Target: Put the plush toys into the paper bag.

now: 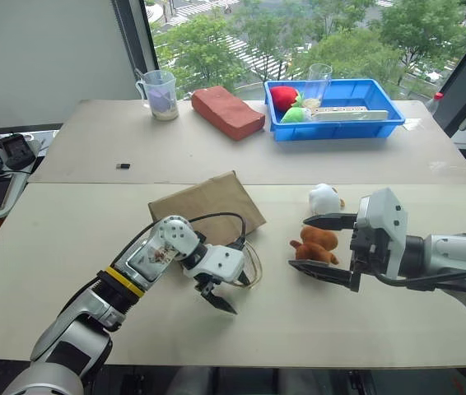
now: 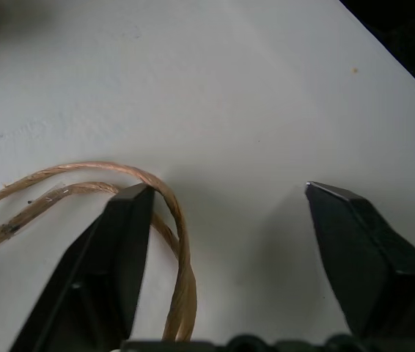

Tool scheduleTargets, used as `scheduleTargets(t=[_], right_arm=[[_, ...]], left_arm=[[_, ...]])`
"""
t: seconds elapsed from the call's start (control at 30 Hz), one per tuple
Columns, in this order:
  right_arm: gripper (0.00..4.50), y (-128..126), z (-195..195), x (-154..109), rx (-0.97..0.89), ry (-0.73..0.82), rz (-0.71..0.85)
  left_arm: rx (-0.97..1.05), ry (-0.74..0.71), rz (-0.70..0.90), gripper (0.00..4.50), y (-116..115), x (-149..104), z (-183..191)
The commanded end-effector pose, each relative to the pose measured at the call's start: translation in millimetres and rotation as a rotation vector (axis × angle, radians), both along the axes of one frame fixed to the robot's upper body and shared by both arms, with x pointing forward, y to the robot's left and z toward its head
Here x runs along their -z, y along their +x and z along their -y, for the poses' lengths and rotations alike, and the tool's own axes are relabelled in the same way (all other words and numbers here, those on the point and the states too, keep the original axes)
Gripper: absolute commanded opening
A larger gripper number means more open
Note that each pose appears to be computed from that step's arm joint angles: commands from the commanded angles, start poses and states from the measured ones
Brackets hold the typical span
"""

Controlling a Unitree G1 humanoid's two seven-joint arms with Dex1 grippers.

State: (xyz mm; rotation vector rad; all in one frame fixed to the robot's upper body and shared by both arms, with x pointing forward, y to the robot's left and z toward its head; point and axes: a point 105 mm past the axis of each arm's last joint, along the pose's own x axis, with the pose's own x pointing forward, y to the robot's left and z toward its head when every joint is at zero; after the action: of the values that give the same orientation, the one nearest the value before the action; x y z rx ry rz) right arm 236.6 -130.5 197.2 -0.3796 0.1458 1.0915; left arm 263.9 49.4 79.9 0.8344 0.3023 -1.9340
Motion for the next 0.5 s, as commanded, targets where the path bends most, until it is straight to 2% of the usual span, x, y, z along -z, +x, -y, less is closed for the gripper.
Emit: scheduleTargets(t=[0.03, 0.07, 0.1, 0.13, 0.3, 0.47, 0.5], right_arm=[[4.5, 0.8, 1.0, -9.1, 0.005, -0.005, 0.039], [4.5, 1.0, 1.0, -9.5, 0.006, -0.004, 0.04], [4.5, 1.0, 1.1, -9.8, 0.006, -0.004, 0.041], [4.5, 1.4, 0.9, -10.1, 0.006, -0.004, 0.042], [4.5, 2.2, 1.4, -10.8, 0.008, -0.006, 0.047], [4.5, 3.3, 6.3, -13.2, 0.021, -0.019, 0.054], [4.5, 5.0, 9.1, -13.6, 0.036, -0.02, 0.056]], left_arm=[[0.01, 0.004, 0.028, 1.39, 2.4, -1.1, 2.4], [0.008, 0.003, 0.029, 0.81, 3.0, -1.1, 2.7], [0.007, 0.003, 0.03, 0.57, 3.3, -1.1, 2.9], [0.004, 0.002, 0.033, 0.06, 4.3, -1.4, 2.7], [-0.036, -0.053, 0.004, 0.06, 9.1, -18.7, 5.4], [-0.079, -0.124, 0.047, 0.06, 21.5, -54.9, -5.1], [-0.1, -0.146, 0.067, 0.06, 26.2, -68.2, -9.7]])
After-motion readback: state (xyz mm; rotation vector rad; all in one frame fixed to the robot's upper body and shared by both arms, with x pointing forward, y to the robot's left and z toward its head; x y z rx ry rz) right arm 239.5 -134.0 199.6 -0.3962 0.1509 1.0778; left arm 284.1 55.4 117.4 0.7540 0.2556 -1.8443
